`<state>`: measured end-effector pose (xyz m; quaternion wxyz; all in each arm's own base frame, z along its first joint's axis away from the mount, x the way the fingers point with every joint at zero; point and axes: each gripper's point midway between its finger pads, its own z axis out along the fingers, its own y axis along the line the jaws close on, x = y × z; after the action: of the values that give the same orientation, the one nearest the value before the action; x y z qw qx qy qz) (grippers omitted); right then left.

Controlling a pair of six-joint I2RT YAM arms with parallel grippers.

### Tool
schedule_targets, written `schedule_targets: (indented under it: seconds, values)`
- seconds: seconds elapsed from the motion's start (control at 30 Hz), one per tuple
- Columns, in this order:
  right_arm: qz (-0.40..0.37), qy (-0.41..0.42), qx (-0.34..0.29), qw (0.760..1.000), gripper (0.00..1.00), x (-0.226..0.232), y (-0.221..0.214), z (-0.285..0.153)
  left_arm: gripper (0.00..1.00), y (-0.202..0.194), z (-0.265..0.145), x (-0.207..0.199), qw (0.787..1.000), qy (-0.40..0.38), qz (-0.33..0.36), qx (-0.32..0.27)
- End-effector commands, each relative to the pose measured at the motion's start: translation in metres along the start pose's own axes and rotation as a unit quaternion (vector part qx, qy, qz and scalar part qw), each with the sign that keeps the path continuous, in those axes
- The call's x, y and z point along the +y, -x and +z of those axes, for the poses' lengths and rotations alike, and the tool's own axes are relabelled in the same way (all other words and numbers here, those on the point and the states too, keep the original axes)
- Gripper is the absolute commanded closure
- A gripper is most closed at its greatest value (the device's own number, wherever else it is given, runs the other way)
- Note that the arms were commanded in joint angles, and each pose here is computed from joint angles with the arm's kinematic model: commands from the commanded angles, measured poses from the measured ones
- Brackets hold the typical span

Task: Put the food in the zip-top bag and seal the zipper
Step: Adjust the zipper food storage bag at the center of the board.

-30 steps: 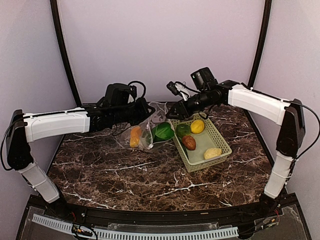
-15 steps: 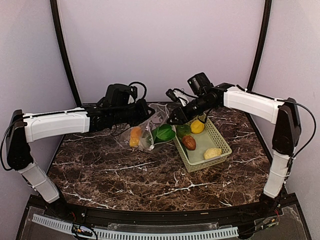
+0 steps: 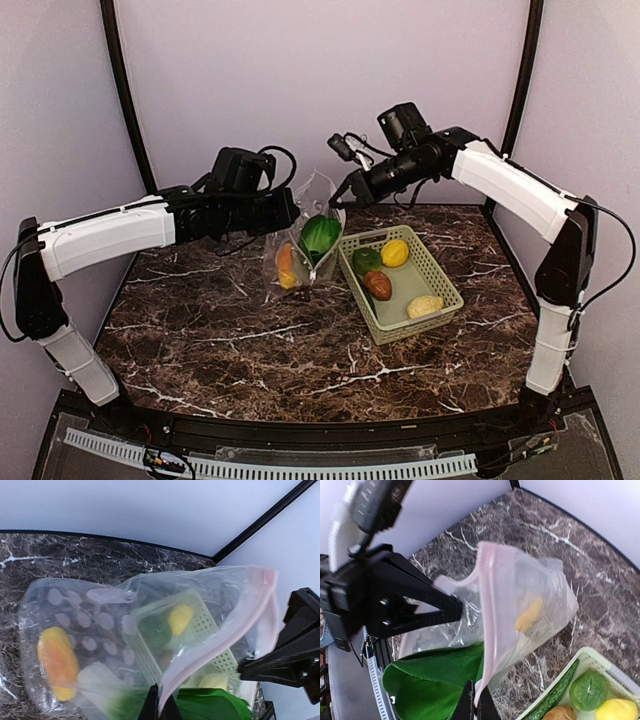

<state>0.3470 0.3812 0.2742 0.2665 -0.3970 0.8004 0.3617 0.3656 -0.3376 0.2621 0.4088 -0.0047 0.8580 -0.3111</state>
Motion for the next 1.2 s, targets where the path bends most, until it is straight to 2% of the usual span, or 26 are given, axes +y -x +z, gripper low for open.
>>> schedule_targets:
  seconds: [0.0,0.07,0.17,0.27,0.33,0.43,0.53,0.63,0.8,1.03,1.17]
  values:
    - [-0.014,0.044,-0.033,0.998,1.0,0.016,0.033,-0.02,0.99,0.005,-0.016,0.025,0.993,0.078,0.085,0.033]
    - [-0.019,0.049,-0.041,0.998,1.0,0.017,0.036,-0.021,0.99,0.029,-0.036,0.001,0.996,0.032,0.086,0.001]
    - [-0.022,0.047,-0.044,0.998,1.0,0.018,0.043,-0.021,0.99,0.071,-0.084,-0.025,0.994,-0.018,0.07,-0.078]
    - [-0.048,0.02,-0.082,0.995,1.0,0.023,0.065,-0.042,0.99,0.094,-0.109,-0.034,0.99,-0.028,0.069,-0.123]
    - [-0.048,0.008,-0.079,0.996,1.0,0.018,0.064,-0.04,0.99,0.091,-0.106,-0.027,0.99,-0.014,0.071,-0.118]
    - [-0.051,0.054,-0.077,0.994,1.0,0.036,0.062,-0.043,0.99,0.059,-0.074,-0.015,0.997,0.004,0.06,-0.052]
    - [-0.054,0.05,-0.068,0.995,1.0,0.038,0.054,-0.031,0.99,0.029,-0.053,-0.008,0.999,-0.004,0.048,-0.002]
    - [-0.043,0.073,-0.043,0.995,1.0,0.037,0.045,-0.016,0.99,0.028,-0.051,-0.004,0.998,0.005,0.056,-0.004]
    - [-0.045,0.088,-0.052,0.994,0.98,0.042,0.05,-0.014,0.99,0.062,-0.074,0.023,0.986,0.099,0.111,-0.071]
    - [-0.088,0.133,-0.072,0.985,0.95,0.074,0.062,-0.026,0.99,0.067,-0.074,0.024,0.986,0.092,0.127,-0.064]
    - [-0.104,0.151,-0.07,0.981,0.74,0.083,0.061,-0.03,0.99,0.075,-0.082,0.015,0.985,0.076,0.13,-0.08]
